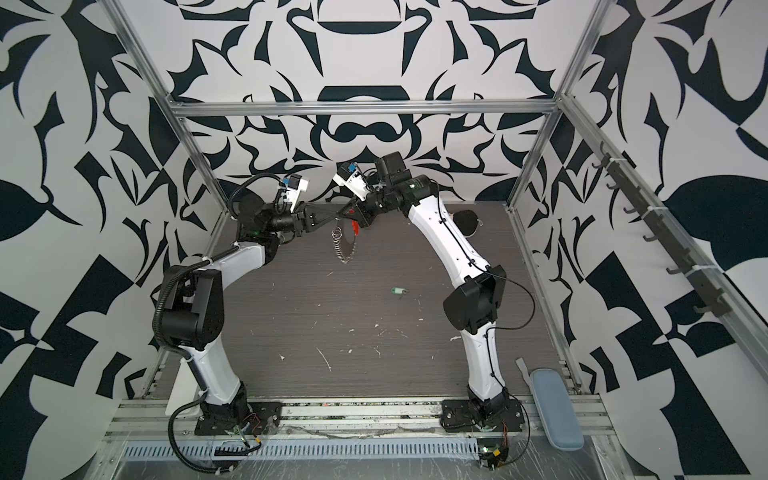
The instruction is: Put the keys on the keyring
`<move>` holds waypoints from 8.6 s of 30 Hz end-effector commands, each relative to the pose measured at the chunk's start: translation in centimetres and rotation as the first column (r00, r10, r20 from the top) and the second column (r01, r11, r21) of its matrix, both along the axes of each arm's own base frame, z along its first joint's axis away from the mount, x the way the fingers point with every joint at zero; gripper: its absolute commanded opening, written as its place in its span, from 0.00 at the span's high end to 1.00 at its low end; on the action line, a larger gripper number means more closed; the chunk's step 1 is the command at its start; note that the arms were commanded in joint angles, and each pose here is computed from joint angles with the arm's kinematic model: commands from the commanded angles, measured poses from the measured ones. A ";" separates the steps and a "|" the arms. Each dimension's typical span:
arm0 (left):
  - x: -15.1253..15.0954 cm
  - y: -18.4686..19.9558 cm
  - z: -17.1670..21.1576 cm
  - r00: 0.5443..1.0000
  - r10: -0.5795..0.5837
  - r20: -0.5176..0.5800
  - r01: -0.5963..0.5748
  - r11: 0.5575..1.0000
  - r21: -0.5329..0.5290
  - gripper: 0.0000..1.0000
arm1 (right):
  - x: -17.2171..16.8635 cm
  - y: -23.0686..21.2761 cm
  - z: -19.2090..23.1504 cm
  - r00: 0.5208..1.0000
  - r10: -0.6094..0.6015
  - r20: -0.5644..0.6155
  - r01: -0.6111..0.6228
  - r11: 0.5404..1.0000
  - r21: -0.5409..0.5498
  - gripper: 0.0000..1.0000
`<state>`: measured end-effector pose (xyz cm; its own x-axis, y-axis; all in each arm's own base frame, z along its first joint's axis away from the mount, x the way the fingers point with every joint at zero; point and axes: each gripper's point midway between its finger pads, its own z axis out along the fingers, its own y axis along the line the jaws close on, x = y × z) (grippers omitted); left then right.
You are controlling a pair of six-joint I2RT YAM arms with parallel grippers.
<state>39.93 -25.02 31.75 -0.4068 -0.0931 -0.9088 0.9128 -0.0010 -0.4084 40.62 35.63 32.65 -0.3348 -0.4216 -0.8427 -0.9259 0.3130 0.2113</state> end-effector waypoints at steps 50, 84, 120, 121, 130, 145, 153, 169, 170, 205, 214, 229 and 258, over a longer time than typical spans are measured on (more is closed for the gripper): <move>3.0 -1.4 7.2 0.849 0.528 0.023 -0.461 0.761 -0.457 1.00 | 3.4 -1.8 6.4 0.966 -0.128 -0.227 0.243 0.757 0.606 0.76; 4.1 -0.5 7.5 0.800 0.576 -0.168 -0.572 0.647 -0.505 1.00 | 4.1 -4.0 11.8 0.987 -0.046 -0.155 0.143 0.688 0.711 0.60; 3.9 -0.7 9.1 0.821 0.544 -0.173 -0.541 0.648 -0.536 1.00 | 4.3 -2.2 8.5 0.976 -0.027 -0.216 0.169 0.720 0.673 0.69; 3.9 -0.7 9.2 0.823 0.541 -0.175 -0.540 0.648 -0.537 1.00 | 4.3 -2.2 8.4 0.975 -0.025 -0.219 0.169 0.721 0.672 0.70; 4.0 -0.9 9.6 0.834 0.521 -0.183 -0.527 0.652 -0.545 1.00 | 4.2 -2.1 8.3 0.976 -0.018 -0.218 0.164 0.720 0.675 0.72; 4.4 -1.4 9.2 0.847 0.493 -0.199 -0.514 0.666 -0.541 1.00 | 4.0 -1.7 9.3 0.980 0.003 -0.201 0.139 0.712 0.688 0.95; 4.4 -1.7 8.3 0.849 0.493 -0.192 -0.514 0.682 -0.520 1.00 | 3.5 -1.8 9.6 0.984 -0.004 -0.177 0.125 0.723 0.679 1.00; 4.0 1.9 1.7 0.879 0.477 -0.002 -0.453 0.834 -0.315 0.70 | 2.7 -2.8 4.0 0.958 -0.243 0.154 0.220 0.964 0.152 1.00; 3.8 2.3 1.5 0.888 0.459 0.014 -0.435 0.850 -0.299 0.70 | 2.6 -2.8 3.9 0.955 -0.238 0.180 0.217 0.968 0.128 1.00; 1.8 0.6 1.1 0.982 0.174 0.077 -0.160 0.975 -0.156 0.71 | -0.7 -0.2 5.1 0.972 -0.089 0.219 0.045 0.979 0.197 1.00; 1.7 0.6 2.0 0.984 0.163 0.074 -0.149 0.974 -0.172 0.70 | -0.8 0.0 4.8 0.976 -0.078 0.206 0.036 0.979 0.199 1.00; 2.1 1.8 2.4 0.981 0.175 0.085 -0.160 0.974 -0.161 0.64 | -1.0 0.1 4.6 0.979 -0.066 0.192 0.027 0.980 0.199 1.00; 0.3 -0.3 2.3 0.996 0.071 0.059 -0.063 0.991 -0.119 0.88 | 0.0 0.5 5.6 0.977 -0.095 0.189 0.047 0.969 0.243 1.00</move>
